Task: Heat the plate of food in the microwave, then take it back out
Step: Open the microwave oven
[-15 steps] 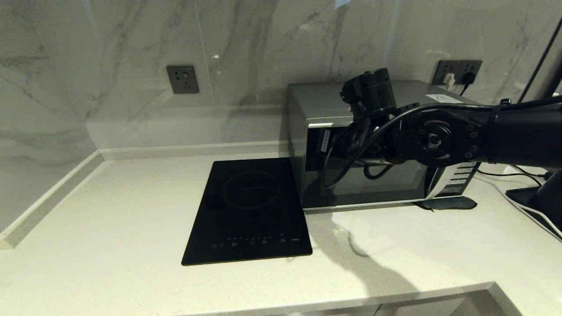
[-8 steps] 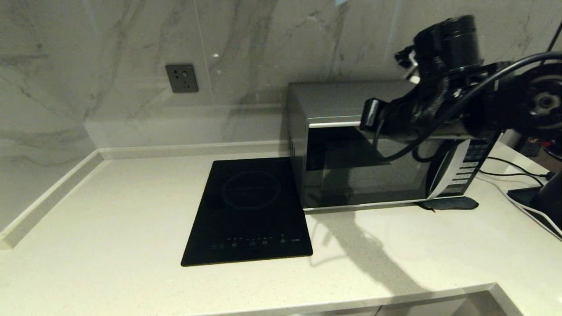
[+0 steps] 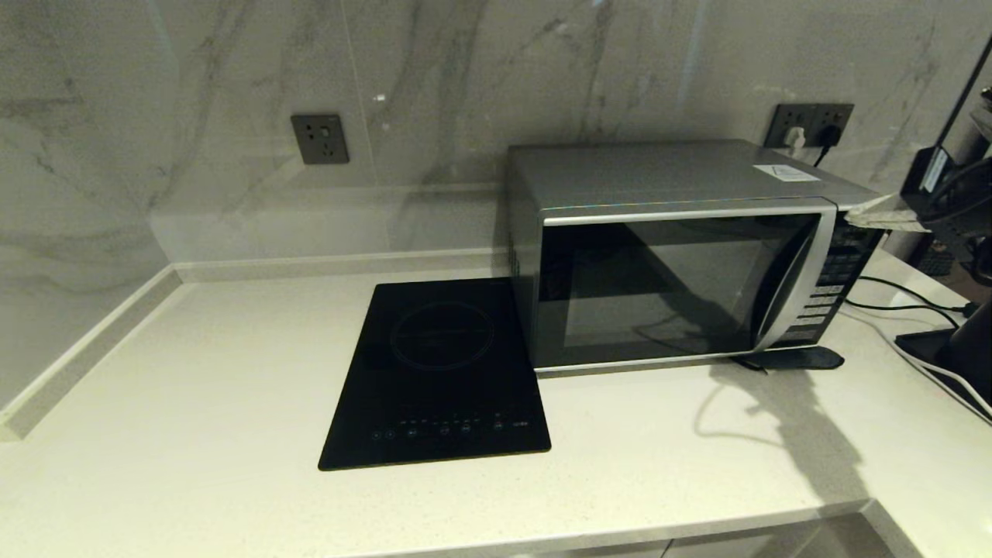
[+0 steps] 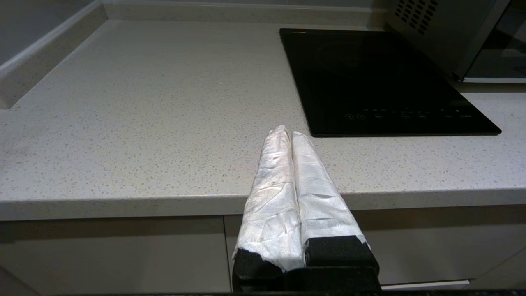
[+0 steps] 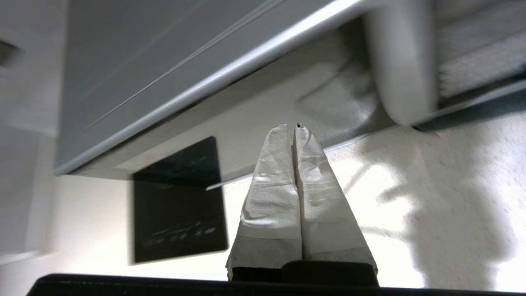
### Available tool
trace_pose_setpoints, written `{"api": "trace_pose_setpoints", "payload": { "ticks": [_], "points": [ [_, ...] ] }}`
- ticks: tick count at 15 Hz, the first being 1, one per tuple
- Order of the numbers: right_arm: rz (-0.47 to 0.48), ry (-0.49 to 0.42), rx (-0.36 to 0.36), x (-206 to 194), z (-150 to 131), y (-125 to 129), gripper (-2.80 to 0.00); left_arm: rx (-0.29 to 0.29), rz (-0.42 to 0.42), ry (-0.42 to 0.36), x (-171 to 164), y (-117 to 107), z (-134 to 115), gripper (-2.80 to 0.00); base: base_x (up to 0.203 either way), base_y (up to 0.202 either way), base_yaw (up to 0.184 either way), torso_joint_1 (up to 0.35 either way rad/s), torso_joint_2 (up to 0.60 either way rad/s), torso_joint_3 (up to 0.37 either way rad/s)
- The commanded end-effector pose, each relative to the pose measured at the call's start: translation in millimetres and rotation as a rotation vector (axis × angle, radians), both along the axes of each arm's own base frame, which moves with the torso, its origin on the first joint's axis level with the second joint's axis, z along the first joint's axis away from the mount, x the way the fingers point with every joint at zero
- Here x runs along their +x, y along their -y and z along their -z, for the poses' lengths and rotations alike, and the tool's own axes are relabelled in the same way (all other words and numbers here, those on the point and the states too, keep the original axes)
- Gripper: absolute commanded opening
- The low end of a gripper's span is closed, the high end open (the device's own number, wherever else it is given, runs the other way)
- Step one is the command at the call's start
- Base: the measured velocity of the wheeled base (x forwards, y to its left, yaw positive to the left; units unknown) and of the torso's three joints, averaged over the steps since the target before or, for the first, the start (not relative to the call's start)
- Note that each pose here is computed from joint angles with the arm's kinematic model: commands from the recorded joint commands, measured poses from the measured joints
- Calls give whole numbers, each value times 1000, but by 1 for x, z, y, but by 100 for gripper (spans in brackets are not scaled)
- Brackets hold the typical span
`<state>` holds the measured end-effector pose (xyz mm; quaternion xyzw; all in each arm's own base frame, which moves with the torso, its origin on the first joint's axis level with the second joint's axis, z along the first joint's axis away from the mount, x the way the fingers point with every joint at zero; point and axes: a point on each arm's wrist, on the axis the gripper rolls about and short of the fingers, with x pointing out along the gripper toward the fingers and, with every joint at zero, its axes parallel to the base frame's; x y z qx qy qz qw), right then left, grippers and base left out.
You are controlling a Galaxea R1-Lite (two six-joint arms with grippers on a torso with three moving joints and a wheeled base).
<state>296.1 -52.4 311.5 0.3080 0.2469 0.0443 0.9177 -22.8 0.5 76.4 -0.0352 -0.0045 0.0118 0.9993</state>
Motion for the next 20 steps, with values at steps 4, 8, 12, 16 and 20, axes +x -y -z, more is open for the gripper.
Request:
{"api": "trace_pose_setpoints", "payload": {
  "ticks": [4,8,12,16,20],
  "points": [
    [-135,-107,298,43,65,78,-280,-2,-1,0,0,0,0,-280,0,0,0,0,0,0],
    [-111,-12,355,87,95,103,-280,0,-1,0,0,0,0,-280,0,0,0,0,0,0],
    [48,-9,367,114,133,118,-280,0,-1,0,0,0,0,-280,0,0,0,0,0,0],
    [69,-55,383,118,159,121,-280,-2,-1,0,0,0,0,-280,0,0,0,0,0,0],
    [81,-72,387,104,159,120,-280,0,-1,0,0,0,0,-280,0,0,0,0,0,0]
  ]
}}
